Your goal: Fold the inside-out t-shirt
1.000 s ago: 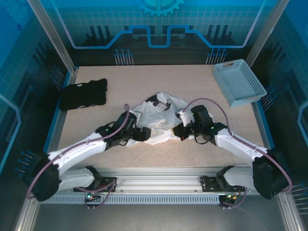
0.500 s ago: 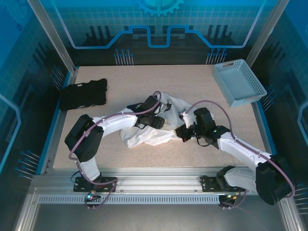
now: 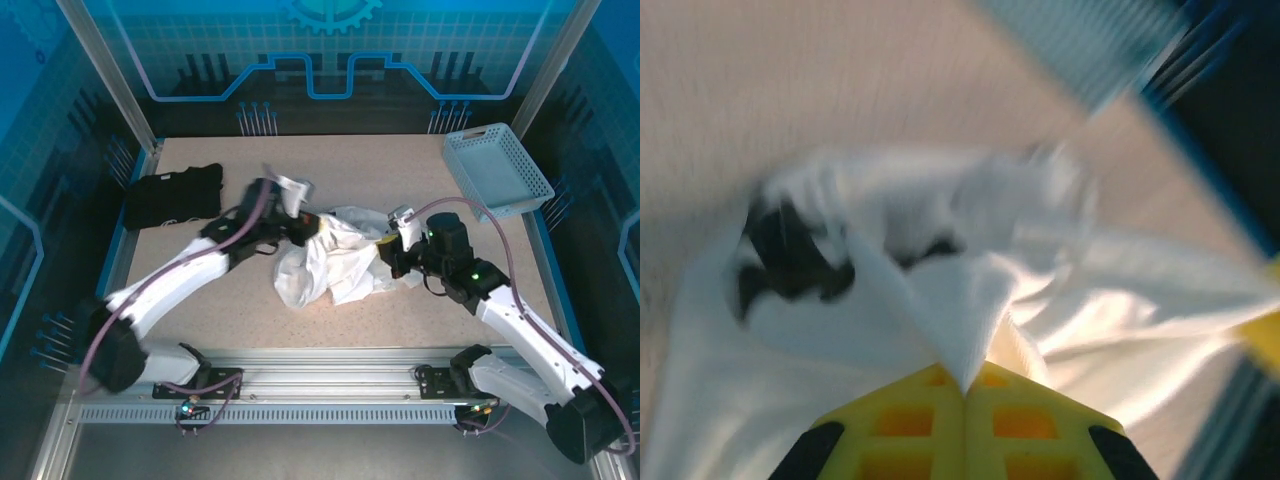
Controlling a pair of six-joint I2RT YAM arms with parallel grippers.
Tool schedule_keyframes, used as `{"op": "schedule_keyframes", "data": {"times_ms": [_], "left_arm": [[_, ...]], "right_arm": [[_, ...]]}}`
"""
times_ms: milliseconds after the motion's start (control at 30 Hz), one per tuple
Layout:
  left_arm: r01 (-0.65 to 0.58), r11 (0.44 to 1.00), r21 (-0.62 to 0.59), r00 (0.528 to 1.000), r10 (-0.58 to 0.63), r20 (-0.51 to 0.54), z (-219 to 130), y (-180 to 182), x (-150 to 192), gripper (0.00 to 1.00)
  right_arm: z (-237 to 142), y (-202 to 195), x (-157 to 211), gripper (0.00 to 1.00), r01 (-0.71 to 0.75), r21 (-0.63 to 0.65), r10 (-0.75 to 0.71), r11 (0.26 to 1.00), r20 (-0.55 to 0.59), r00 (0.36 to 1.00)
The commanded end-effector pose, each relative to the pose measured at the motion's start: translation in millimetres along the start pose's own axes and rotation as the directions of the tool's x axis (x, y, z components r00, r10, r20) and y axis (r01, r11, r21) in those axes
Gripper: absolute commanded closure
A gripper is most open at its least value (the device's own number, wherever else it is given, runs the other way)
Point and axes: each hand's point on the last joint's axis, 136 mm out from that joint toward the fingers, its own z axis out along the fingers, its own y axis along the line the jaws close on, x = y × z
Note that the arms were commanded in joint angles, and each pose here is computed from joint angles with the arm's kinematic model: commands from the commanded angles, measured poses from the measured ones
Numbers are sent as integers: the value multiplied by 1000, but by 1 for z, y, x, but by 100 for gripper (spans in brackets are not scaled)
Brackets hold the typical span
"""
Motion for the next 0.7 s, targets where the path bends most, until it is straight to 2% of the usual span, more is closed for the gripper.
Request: {"op": "schedule_keyframes", "data": {"times_ms": [0,133,200,267,333,400,467,533,567,667], "left_arm": [[89,955,284,985,-126,115,-33,-39,-33,100],[64,945,322,988,-105,111,-39,-46,-31,100],[63,940,336,990,-101,96,-37,-47,-28,100],[68,938,340,991,-101,82,-34,-46,-25,100],[76,937,340,992,-106,71,-32,-45,-22,100],[74,937,341,993,-102,64,-30,-45,-21,100],[74,938,338,993,-101,61,-30,-44,-20,100],[75,939,337,993,-101,59,-30,-44,-20,100],[76,939,336,993,-101,57,-30,-44,-20,100],[78,938,339,994,-101,52,-30,-44,-18,100]], "right_arm": [[9,-11,12,100,-18,47,20,999,-35,999],[26,-34,34,97,-107,215,136,971,-128,982],[26,-51,44,90,-137,355,216,925,-193,957],[27,-52,46,79,-81,388,192,918,-257,947],[31,-35,38,66,36,334,59,942,-269,961],[36,-5,28,52,139,219,-91,966,-216,972],[38,13,25,44,158,139,-133,978,-169,976],[38,25,22,32,179,88,-166,980,-131,977],[38,28,21,29,191,80,-181,978,-111,977],[42,31,8,28,210,81,-206,974,-54,977]]}}
